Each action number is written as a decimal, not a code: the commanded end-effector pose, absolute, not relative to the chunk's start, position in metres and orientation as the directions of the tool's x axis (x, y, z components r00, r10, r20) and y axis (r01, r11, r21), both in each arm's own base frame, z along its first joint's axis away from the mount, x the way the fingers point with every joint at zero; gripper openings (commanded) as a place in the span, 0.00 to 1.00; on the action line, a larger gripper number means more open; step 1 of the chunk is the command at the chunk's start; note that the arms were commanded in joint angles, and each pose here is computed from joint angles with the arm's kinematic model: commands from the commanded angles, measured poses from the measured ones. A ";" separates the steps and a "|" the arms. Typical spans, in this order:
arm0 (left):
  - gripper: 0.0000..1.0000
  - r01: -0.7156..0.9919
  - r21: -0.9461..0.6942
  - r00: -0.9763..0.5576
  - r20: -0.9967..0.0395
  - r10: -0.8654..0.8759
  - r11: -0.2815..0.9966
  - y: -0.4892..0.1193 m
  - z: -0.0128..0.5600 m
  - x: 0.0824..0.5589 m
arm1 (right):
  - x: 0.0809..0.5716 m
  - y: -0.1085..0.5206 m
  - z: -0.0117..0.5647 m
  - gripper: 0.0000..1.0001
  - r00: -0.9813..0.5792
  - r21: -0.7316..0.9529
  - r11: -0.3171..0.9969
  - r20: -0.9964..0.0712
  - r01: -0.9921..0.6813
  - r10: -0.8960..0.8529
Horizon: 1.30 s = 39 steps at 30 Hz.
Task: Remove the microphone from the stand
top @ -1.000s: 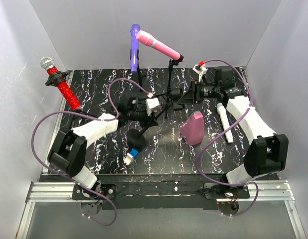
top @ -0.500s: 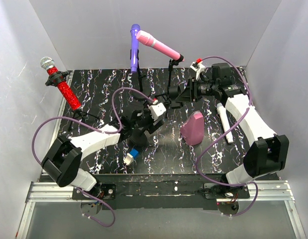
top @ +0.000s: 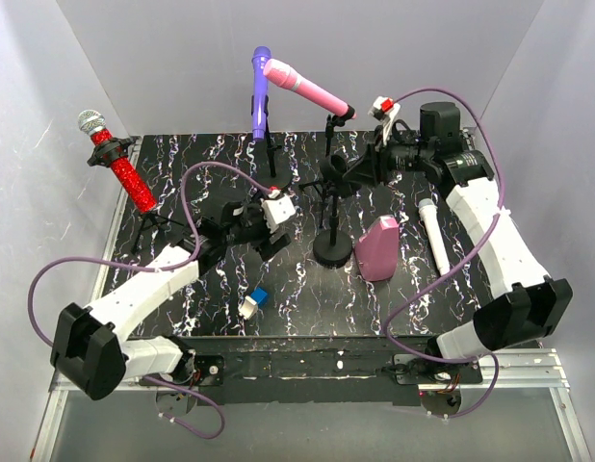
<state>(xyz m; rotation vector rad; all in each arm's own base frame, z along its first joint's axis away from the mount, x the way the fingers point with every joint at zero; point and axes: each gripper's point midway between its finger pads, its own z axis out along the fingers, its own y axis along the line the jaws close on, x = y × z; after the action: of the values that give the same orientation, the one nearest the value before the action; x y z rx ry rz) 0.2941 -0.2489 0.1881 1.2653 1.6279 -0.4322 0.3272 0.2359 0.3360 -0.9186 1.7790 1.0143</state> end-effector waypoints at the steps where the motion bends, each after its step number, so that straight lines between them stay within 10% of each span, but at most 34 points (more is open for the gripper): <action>1: 0.82 0.869 0.257 0.000 -0.855 0.518 0.424 -0.235 0.200 0.280 | 0.294 0.236 0.357 0.01 -0.143 0.066 0.288 -0.956 -0.955 -0.257; 26: 0.81 0.886 0.113 0.077 -0.992 0.098 0.450 -0.308 0.383 0.323 | 0.308 0.232 0.245 0.01 -0.354 0.166 0.427 -0.841 -0.889 -0.409; 39: 0.79 0.869 0.094 0.003 -0.983 0.184 0.486 -0.342 0.302 0.375 | 0.309 0.228 0.209 0.01 -0.433 0.215 0.478 -0.801 -0.852 -0.413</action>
<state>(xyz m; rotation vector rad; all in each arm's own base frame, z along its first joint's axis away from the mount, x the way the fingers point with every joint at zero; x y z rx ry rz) 0.3705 -0.3444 0.3170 0.9513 1.4926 -0.7467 0.3161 0.2332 0.2443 -1.0686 1.8833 0.8278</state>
